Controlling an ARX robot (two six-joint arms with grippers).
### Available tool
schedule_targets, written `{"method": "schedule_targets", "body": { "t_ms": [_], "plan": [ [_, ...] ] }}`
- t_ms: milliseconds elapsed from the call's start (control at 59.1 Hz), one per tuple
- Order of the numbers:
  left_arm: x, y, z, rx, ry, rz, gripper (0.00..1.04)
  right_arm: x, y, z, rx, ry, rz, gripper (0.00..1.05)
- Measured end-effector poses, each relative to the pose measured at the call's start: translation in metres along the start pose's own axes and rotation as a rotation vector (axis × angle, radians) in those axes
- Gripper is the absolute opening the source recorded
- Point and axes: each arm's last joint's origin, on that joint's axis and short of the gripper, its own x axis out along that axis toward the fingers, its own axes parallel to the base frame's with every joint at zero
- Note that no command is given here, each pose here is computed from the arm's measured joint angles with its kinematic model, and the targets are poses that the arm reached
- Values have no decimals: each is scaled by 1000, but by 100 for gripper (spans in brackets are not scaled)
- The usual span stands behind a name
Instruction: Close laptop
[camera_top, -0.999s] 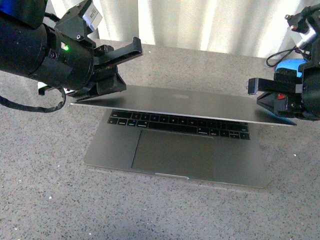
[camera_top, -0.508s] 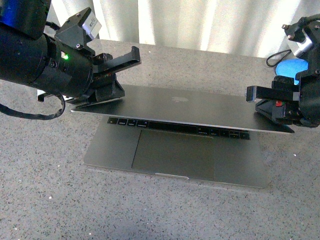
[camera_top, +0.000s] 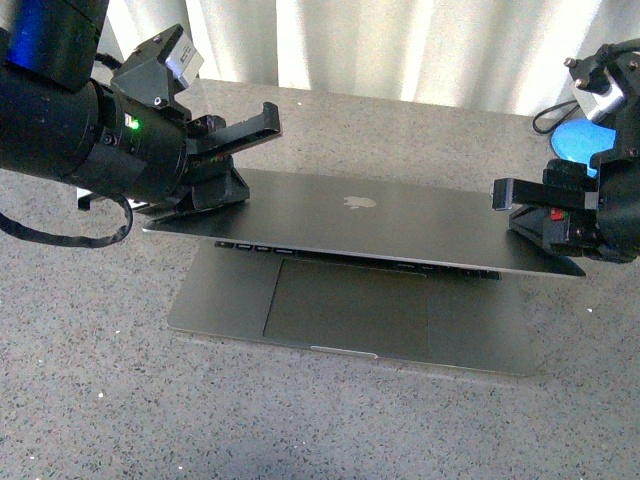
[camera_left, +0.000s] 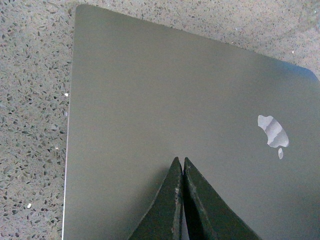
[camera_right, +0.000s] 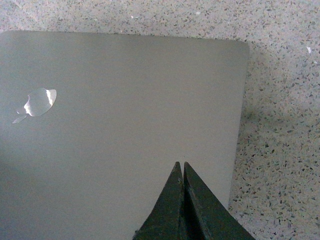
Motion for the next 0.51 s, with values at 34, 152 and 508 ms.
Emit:
{"method": "schedule_targets", "body": {
  "t_ms": [34,152,508],
  "plan": [
    [1,0,-1,-2,2,0,4,0,0,-1,2,1,1,1],
    [3,0,-3,-6,8,-2,4,1,-2,-4,8,8,-1,1],
    [9,1,-11,-17,25,0,4,4,-6,-13,16,25,-4,1]
  ]
}}
